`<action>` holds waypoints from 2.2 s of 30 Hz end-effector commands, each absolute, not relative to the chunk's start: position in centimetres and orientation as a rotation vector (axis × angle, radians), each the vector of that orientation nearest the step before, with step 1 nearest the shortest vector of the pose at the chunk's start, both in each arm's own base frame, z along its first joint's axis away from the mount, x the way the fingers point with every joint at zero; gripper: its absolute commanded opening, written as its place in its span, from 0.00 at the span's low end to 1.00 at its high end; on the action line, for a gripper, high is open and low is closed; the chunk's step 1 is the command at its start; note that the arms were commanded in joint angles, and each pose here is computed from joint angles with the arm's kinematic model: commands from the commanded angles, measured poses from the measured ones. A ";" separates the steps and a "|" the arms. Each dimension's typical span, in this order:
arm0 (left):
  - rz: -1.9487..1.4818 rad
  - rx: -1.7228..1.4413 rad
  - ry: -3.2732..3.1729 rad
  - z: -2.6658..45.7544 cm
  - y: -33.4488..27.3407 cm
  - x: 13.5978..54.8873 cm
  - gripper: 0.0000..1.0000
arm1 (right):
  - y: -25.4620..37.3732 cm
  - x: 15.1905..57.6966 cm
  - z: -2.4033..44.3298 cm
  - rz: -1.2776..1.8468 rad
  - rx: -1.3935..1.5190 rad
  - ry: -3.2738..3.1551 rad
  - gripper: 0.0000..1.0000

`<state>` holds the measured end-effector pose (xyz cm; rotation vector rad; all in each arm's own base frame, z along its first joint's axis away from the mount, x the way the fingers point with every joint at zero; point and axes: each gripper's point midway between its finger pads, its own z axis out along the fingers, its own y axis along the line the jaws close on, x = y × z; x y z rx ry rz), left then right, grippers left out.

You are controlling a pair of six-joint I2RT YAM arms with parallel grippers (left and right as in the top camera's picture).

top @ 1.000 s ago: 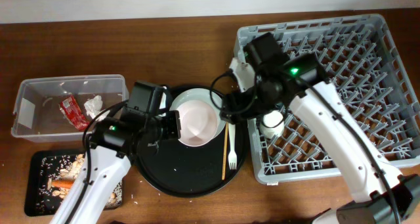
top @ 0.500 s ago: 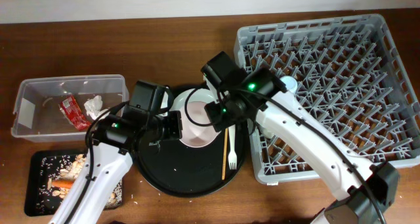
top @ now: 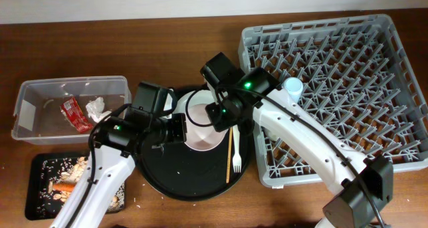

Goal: Sort waste into correct bins and load items into the dishwasher rack
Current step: 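Pass the pink bowl from the left gripper to the right gripper, then carry the pink bowl to the rack's far side and lower it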

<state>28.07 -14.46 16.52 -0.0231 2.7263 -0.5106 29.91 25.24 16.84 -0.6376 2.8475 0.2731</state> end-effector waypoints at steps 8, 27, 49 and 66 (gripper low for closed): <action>-0.528 0.032 2.682 18.2 -14.5 28.7 0.29 | 23.7 31.3 17.1 0.256 -0.553 2.857 0.04; -0.592 -0.020 2.304 30.5 -11.6 28.5 0.99 | 2.9 41.0 20.0 -0.597 0.031 2.613 0.04; -0.593 -0.020 2.304 30.6 -11.7 28.5 0.99 | -14.1 50.4 25.6 -1.255 0.115 2.170 0.04; -0.593 -0.020 2.304 30.5 -11.6 28.5 0.99 | -8.7 52.6 16.0 -1.309 -0.133 2.319 0.05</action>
